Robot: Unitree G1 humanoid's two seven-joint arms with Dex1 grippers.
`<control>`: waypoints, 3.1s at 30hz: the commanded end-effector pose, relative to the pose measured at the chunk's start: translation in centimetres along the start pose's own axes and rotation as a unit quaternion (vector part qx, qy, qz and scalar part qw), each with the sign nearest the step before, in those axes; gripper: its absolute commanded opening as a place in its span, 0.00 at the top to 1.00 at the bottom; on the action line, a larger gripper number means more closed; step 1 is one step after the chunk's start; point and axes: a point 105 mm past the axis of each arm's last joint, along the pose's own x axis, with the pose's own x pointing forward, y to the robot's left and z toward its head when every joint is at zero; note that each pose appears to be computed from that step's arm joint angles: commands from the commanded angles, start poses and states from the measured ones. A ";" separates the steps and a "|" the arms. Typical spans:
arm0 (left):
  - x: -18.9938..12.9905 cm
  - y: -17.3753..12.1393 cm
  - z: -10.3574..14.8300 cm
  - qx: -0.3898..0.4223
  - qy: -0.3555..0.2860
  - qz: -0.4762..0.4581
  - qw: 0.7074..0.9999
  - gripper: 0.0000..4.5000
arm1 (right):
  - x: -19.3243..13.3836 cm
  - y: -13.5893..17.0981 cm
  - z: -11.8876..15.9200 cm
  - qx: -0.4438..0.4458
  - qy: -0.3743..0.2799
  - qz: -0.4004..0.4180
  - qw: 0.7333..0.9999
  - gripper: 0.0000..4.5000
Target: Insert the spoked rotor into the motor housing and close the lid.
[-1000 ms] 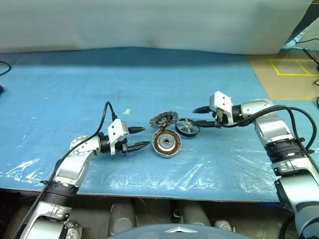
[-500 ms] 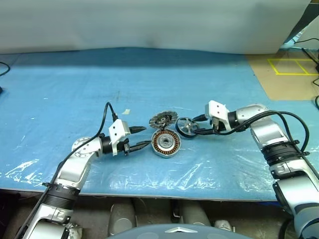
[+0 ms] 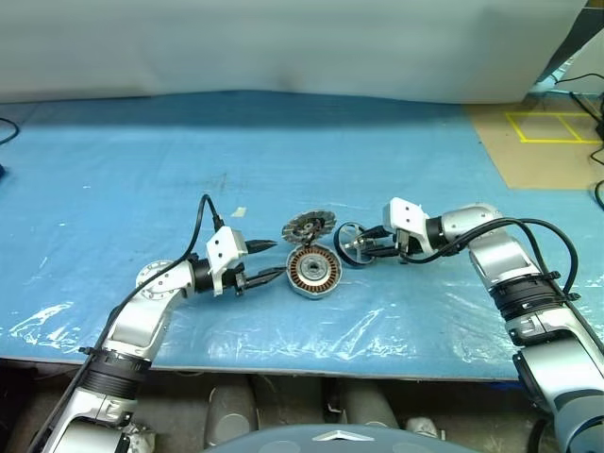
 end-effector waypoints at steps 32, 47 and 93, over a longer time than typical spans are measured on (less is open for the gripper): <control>-0.7 -0.9 -1.8 0.001 -0.019 -0.011 1.000 0.39 | 0.0 3.3 4.8 -0.069 -0.105 0.055 0.991 0.75; -0.6 -1.0 -2.2 -0.003 -0.018 -0.009 1.000 0.39 | -0.1 2.8 7.4 -0.184 -0.070 0.056 0.979 0.75; -0.7 -1.2 -3.8 -0.006 -0.010 0.007 1.000 0.39 | 2.2 3.2 8.7 -0.203 -0.058 0.097 0.973 0.75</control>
